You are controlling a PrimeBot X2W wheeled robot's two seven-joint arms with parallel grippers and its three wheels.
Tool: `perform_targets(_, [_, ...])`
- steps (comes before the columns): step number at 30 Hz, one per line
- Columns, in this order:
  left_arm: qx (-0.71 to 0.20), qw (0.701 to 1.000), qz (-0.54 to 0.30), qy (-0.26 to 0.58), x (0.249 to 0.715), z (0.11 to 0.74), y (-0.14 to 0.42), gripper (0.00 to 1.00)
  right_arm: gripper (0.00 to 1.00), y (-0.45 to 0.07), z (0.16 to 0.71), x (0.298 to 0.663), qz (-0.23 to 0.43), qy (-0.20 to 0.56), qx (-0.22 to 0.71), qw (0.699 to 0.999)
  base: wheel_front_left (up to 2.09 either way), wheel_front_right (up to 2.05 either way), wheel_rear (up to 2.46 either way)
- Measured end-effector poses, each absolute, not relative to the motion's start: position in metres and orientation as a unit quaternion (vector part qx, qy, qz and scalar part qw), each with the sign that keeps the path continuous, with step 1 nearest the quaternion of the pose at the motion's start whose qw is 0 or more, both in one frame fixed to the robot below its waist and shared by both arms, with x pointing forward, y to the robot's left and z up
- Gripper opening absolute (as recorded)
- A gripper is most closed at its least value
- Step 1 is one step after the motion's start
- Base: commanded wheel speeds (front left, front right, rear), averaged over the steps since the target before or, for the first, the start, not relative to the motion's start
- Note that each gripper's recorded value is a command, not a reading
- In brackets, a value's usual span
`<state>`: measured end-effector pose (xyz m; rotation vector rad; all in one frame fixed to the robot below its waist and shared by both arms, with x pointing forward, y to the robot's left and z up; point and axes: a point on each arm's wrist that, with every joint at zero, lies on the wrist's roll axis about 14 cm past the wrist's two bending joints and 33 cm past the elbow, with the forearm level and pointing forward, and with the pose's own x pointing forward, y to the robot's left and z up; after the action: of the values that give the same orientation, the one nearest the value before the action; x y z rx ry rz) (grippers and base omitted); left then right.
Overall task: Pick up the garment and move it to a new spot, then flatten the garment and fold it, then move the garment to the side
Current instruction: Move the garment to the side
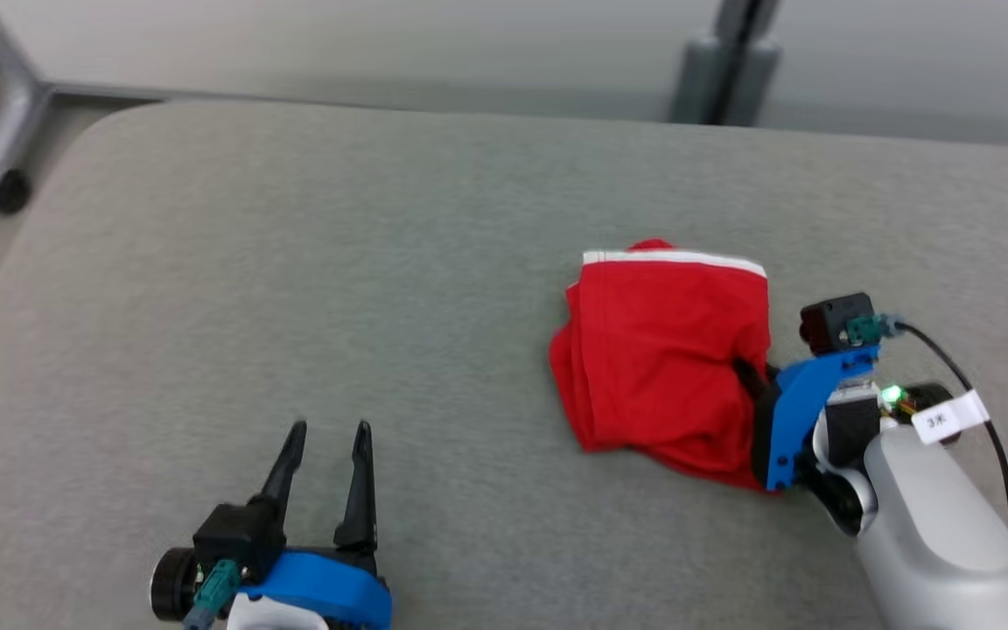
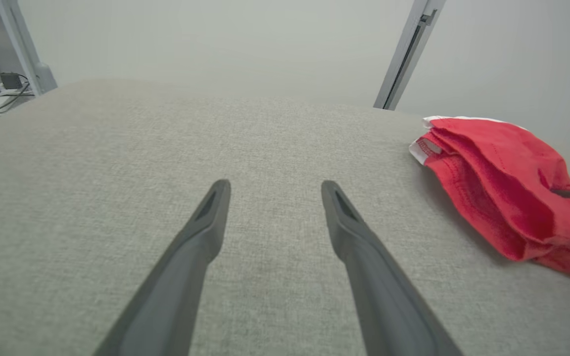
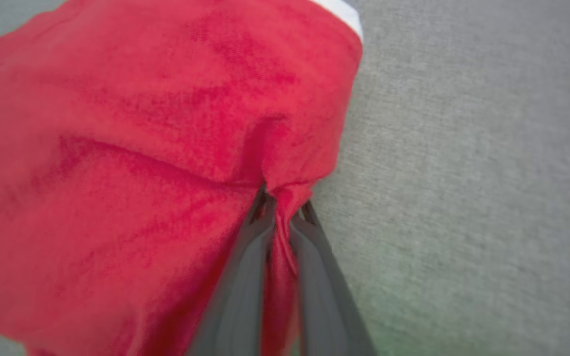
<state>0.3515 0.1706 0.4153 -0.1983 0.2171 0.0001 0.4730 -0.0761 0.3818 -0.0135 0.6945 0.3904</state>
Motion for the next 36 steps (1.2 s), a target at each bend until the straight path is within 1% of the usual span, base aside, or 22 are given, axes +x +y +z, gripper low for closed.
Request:
perform_targets(3, [-0.101, 0.988, -0.044, 0.108, 0.372, 0.414, 0.144, 1.0, 0.0, -0.104, 0.382, 0.472, 0.161, 0.327, 0.0, 0.931, 0.0, 0.0, 0.0])
perform_targets(7, [-0.102, 0.983, -0.111, 0.105, 0.398, 0.412, 0.102, 1.0, 0.0, -0.159, 0.386, 0.467, 0.105, 0.309, 0.0, 0.945, 0.0, 0.0, 0.0])
perform_targets(10, [-0.101, 0.976, -0.164, 0.101, 0.414, 0.411, 0.069, 1.0, 0.0, -0.201, 0.392, 0.457, 0.061, 0.296, -0.004, 0.953, 0.0, 0.0, 0.0])
perform_targets(13, [-0.102, 0.967, -0.211, 0.097, 0.425, 0.41, 0.038, 1.0, 0.0, -0.235, 0.395, 0.439, 0.019, 0.293, -0.003, 0.956, 0.0, 0.0, 0.0])
perform_targets(16, [-0.102, 0.958, -0.249, 0.097, 0.431, 0.409, 0.013, 1.0, 0.0, -0.258, 0.402, 0.424, -0.014, 0.284, -0.001, 0.959, 0.0, 0.0, 0.0])
perform_targets(19, [-0.098, 0.951, -0.277, 0.096, 0.435, 0.409, -0.005, 1.0, 0.0, -0.268, 0.406, 0.412, -0.035, 0.279, 0.006, 0.96, 0.0, 0.0, 0.0])
perform_targets(23, [-0.097, 0.945, -0.298, 0.097, 0.435, 0.41, -0.018, 1.0, 0.0, -0.273, 0.411, 0.407, -0.048, 0.27, 0.014, 0.962, 0.0, 0.0, 0.0])
perform_targets(27, [-0.093, 0.944, -0.301, 0.098, 0.435, 0.41, -0.018, 1.0, 0.0, -0.273, 0.415, 0.41, -0.049, 0.26, 0.009, 0.964, 0.0, 0.0, 0.0])
perform_targets(32, [-0.086, 0.95, -0.284, 0.096, 0.437, 0.411, -0.005, 1.0, 0.0, -0.278, 0.433, 0.433, -0.04, 0.24, -0.015, 0.97, 0.0, 0.0, 0.0])
perform_targets(36, [-0.085, 0.956, -0.265, 0.097, 0.437, 0.411, 0.009, 1.0, 0.0, -0.298, 0.447, 0.45, -0.042, 0.242, -0.062, 0.967, 0.0, 0.0, 0.0])
